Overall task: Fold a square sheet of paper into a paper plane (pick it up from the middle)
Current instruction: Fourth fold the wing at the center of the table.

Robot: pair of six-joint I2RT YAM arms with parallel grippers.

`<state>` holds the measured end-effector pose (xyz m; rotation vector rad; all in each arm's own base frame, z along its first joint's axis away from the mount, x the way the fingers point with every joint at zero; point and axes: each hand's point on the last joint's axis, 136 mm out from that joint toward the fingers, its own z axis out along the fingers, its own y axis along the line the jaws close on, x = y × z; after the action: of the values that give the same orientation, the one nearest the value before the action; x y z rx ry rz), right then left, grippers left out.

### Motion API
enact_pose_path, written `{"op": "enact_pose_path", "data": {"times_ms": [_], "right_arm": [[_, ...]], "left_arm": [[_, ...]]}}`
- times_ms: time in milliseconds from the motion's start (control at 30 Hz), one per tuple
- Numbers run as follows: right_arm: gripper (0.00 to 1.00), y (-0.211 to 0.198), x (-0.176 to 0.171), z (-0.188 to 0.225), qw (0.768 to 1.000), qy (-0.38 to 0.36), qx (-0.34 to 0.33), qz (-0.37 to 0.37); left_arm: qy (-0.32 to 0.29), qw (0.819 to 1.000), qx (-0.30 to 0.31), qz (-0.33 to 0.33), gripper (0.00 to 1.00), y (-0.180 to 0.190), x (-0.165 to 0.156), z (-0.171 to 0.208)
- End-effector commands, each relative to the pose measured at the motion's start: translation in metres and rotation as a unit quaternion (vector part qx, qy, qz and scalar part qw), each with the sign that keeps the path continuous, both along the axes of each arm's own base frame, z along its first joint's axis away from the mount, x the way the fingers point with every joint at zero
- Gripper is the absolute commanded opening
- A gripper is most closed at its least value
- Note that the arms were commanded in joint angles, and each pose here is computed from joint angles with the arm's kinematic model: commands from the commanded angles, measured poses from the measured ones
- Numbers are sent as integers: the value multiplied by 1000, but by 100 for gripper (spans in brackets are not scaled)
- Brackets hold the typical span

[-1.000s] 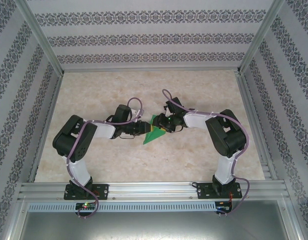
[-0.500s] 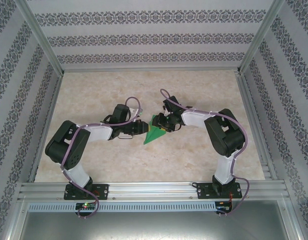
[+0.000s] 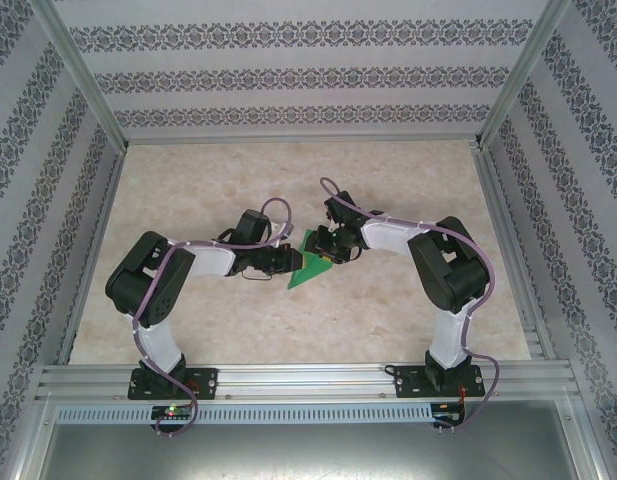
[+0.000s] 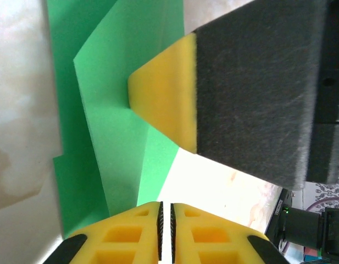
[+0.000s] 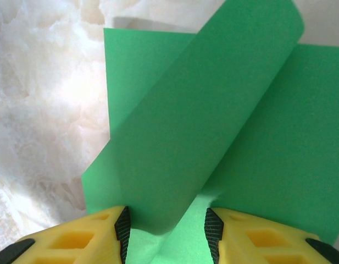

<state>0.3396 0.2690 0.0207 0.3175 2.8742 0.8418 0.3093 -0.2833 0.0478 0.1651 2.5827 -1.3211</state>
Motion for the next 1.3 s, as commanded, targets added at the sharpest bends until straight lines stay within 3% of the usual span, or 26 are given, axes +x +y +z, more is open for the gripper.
{"op": "enact_pose_path", "data": {"times_ms": [0,400,1267], "right_arm": [[45,-36,-30,-49,993,72,-96,-18],[45,-36,-32,-50,993,70,-100,-12],[32,-47,-41,-69,985,102,-140,-18]], "left_arm": [[1,1000,19,-9,15,-1,0,-7],[7,999,43,2,13,3,3,-17],[20,997,69,9,11,10,2,-30]]}}
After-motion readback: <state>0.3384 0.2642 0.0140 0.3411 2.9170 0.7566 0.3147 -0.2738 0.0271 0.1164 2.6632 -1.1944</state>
